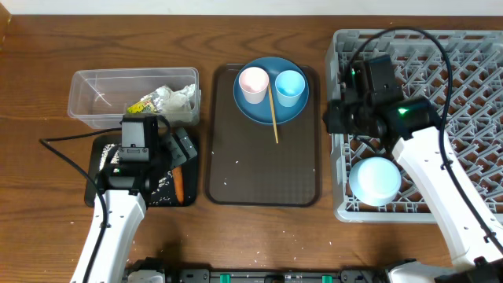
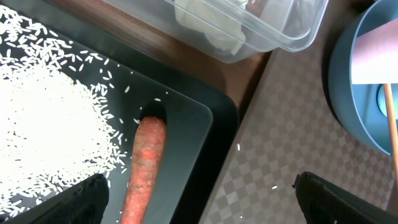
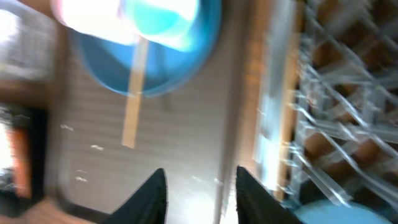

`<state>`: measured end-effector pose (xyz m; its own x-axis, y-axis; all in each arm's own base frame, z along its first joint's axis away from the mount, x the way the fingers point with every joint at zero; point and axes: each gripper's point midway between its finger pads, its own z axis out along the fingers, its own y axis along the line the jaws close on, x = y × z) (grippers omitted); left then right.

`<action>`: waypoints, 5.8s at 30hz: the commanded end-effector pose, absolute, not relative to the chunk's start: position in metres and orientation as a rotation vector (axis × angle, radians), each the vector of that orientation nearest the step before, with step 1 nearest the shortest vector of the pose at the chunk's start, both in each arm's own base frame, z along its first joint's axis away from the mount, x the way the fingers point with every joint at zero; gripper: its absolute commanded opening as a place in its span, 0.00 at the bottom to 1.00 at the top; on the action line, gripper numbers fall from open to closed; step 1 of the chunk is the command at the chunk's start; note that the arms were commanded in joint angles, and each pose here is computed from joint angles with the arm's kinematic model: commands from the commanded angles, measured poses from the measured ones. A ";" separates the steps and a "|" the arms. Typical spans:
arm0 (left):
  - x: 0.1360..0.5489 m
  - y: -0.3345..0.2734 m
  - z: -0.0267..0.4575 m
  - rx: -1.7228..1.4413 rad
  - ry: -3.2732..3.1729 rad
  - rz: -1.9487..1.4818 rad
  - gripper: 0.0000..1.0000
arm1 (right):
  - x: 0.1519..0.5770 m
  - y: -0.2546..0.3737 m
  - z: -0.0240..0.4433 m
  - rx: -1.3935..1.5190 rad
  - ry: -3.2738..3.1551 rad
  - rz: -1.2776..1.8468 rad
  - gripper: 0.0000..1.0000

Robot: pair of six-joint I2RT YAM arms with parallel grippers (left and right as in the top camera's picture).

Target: Sort waste into correct bins and load items into the dishwasher rack

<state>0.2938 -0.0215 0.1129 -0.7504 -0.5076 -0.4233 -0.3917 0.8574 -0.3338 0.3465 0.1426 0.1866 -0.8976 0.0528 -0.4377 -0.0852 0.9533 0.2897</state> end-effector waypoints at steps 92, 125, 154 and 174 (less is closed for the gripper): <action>0.298 -0.020 0.118 -0.640 2.506 -0.302 0.98 | 0.339 0.226 0.136 -0.222 2.727 0.330 0.01; 0.298 -0.020 0.118 -0.641 2.509 -0.301 0.98 | 0.293 0.082 0.181 0.203 2.800 0.112 0.01; 0.298 -0.020 0.118 -0.641 2.509 -0.301 0.98 | 0.292 0.068 0.168 0.224 2.820 -0.016 0.22; 0.297 -0.020 0.117 -0.641 2.511 -0.301 0.99 | 0.292 0.067 0.168 0.225 2.819 -0.020 0.99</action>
<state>0.2940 -0.0214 0.1130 -0.7498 -0.5077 -0.4243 -0.3915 0.8574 -0.3340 0.2920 0.0714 0.1721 -0.9377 0.1463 -0.3152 0.1450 0.9890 0.0277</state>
